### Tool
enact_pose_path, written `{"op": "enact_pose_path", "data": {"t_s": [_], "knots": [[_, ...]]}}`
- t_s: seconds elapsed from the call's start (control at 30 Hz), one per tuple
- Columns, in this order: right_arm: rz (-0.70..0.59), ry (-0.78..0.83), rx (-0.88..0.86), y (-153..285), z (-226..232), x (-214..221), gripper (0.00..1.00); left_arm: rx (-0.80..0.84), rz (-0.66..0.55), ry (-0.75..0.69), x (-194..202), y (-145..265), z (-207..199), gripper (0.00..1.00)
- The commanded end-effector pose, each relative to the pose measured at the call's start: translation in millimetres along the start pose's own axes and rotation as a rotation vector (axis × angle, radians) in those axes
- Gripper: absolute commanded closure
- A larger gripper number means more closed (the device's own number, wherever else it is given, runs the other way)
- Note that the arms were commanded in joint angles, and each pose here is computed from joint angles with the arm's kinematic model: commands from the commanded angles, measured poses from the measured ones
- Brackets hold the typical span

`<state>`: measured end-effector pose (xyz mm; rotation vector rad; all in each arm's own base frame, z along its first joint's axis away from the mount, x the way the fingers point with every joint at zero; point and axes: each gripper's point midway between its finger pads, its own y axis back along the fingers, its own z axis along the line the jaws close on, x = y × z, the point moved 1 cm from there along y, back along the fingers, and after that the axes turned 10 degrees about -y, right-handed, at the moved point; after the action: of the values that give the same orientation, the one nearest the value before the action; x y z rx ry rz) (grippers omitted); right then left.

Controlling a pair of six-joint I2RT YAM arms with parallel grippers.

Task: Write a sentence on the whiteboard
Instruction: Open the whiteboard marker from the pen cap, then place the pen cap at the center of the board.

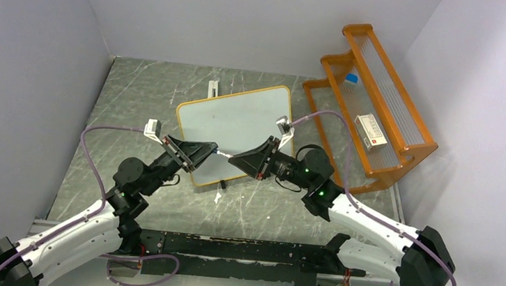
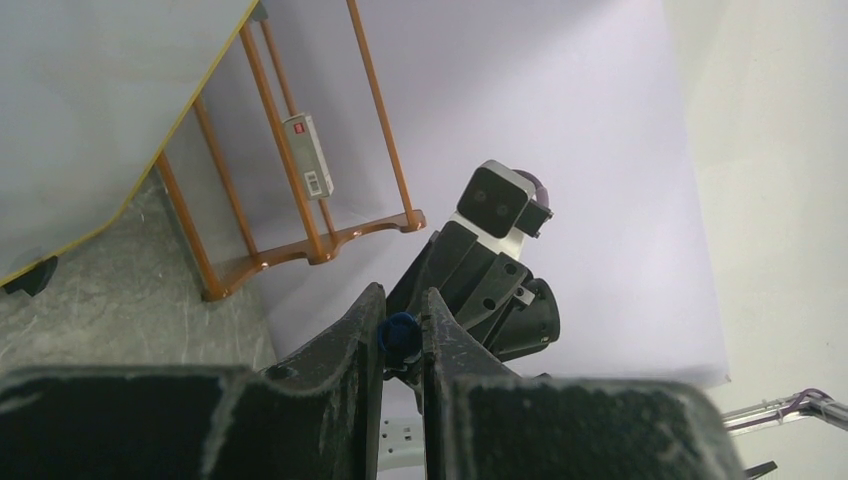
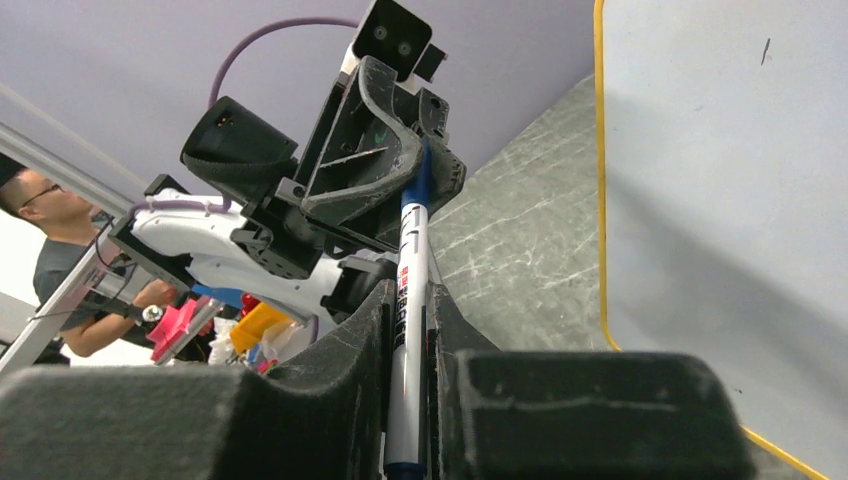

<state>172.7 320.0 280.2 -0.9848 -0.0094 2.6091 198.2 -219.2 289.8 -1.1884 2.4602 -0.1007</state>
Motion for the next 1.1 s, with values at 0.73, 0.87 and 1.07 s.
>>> {"op": "enact_pose_path", "data": {"t_s": [0.73,0.87,1.07], "knots": [[-0.156,0.323,0.311,62,-16,-44,1.0,-0.374,0.223,-0.535,-3,-4,44,0.95],[-0.189,0.375,0.394,73,-21,-56,1.0,-0.417,0.41,-0.631,22,0,60,0.95],[-0.255,0.448,0.511,92,-24,-76,1.0,-0.529,0.621,-0.85,67,10,74,0.95]]}}
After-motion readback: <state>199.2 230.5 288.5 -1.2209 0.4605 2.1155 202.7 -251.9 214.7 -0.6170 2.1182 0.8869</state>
